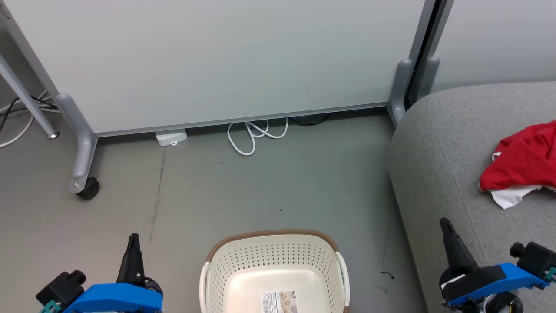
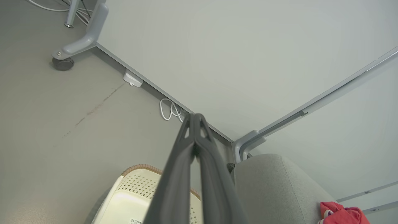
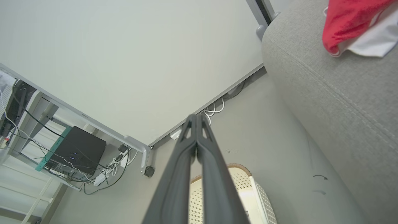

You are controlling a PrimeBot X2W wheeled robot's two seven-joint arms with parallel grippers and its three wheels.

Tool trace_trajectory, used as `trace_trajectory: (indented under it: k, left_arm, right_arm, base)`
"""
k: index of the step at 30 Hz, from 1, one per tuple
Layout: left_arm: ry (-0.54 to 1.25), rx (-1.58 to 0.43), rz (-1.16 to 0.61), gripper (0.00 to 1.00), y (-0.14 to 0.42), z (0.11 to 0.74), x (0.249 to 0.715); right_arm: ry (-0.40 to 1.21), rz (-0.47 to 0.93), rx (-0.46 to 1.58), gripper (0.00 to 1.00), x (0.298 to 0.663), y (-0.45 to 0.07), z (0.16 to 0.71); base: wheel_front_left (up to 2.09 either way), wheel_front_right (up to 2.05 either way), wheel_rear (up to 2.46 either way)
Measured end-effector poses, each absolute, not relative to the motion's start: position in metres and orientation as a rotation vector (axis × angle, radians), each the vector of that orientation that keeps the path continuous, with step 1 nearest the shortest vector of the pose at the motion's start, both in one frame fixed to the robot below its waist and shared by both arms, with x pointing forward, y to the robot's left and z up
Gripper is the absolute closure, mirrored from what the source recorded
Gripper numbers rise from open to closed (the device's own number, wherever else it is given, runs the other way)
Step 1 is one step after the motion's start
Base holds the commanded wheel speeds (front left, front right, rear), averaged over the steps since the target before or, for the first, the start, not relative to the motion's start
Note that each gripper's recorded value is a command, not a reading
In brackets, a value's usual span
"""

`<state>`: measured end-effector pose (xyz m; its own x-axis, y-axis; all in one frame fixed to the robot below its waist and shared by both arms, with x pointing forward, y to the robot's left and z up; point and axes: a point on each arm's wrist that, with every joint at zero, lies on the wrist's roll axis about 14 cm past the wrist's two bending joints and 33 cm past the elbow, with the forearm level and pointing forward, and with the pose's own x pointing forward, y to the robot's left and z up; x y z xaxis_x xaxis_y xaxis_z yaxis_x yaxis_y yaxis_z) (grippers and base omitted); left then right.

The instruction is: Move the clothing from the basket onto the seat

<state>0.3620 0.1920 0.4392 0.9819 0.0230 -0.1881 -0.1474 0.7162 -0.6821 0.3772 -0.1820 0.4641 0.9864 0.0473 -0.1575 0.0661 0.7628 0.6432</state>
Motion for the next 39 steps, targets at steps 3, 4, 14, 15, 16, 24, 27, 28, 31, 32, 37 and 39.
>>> trace_trajectory:
  k: [3, 4, 14, 15, 16, 24, 27, 28, 31, 32, 37, 39]
  left_arm:
    - [0.166, -0.805, 0.099, 1.00, 0.193, 0.441, 0.363]
    - [0.165, -0.818, 0.101, 1.00, 0.193, 0.442, 0.363]
    - [0.148, -0.936, 0.108, 1.00, 0.194, 0.448, 0.367]
    - [0.147, -0.960, 0.109, 1.00, 0.195, 0.449, 0.368]
    - [0.144, -0.971, 0.110, 1.00, 0.195, 0.450, 0.368]
    - [0.127, -1.054, 0.108, 1.00, 0.197, 0.457, 0.372]
    - [0.122, -1.086, 0.107, 1.00, 0.197, 0.458, 0.373]
    - [0.120, -1.096, 0.106, 1.00, 0.197, 0.459, 0.373]
    - [0.115, -1.123, 0.104, 1.00, 0.197, 0.461, 0.374]
    - [0.113, -1.134, 0.105, 1.00, 0.197, 0.462, 0.374]
    - [0.106, -1.179, 0.098, 1.00, 0.197, 0.465, 0.376]
    - [0.100, -1.197, 0.099, 1.00, 0.198, 0.467, 0.376]
  right_arm:
    - [0.166, -0.015, 0.746, 1.00, 0.377, -0.183, 0.465]
    - [0.164, -0.016, 0.759, 1.00, 0.378, -0.183, 0.465]
    - [0.149, -0.025, 0.887, 1.00, 0.379, -0.185, 0.469]
    - [0.144, -0.027, 0.909, 1.00, 0.380, -0.186, 0.471]
    - [0.143, -0.028, 0.922, 1.00, 0.380, -0.186, 0.471]
    - [0.128, -0.031, 1.014, 1.00, 0.381, -0.188, 0.475]
    - [0.122, -0.032, 1.046, 1.00, 0.382, -0.188, 0.476]
    - [0.120, -0.033, 1.058, 1.00, 0.382, -0.188, 0.477]
    - [0.117, -0.034, 1.087, 1.00, 0.382, -0.189, 0.477]
    - [0.114, -0.034, 1.098, 1.00, 0.382, -0.189, 0.478]
    - [0.102, -0.034, 1.147, 1.00, 0.383, -0.190, 0.481]
    - [0.099, -0.033, 1.168, 1.00, 0.383, -0.191, 0.482]
  base:
    - [0.00, 0.00, 0.00]
    - [0.00, 0.00, 0.00]
    - [0.00, 0.00, 0.00]
    - [0.00, 0.00, 0.00]
    - [0.00, 0.00, 0.00]
    - [0.00, 0.00, 0.00]
    - [0.00, 0.00, 0.00]
    - [0.00, 0.00, 0.00]
    - [0.00, 0.00, 0.00]
    - [0.00, 0.00, 0.00]
    - [0.00, 0.00, 0.00]
    - [0.00, 0.00, 0.00]
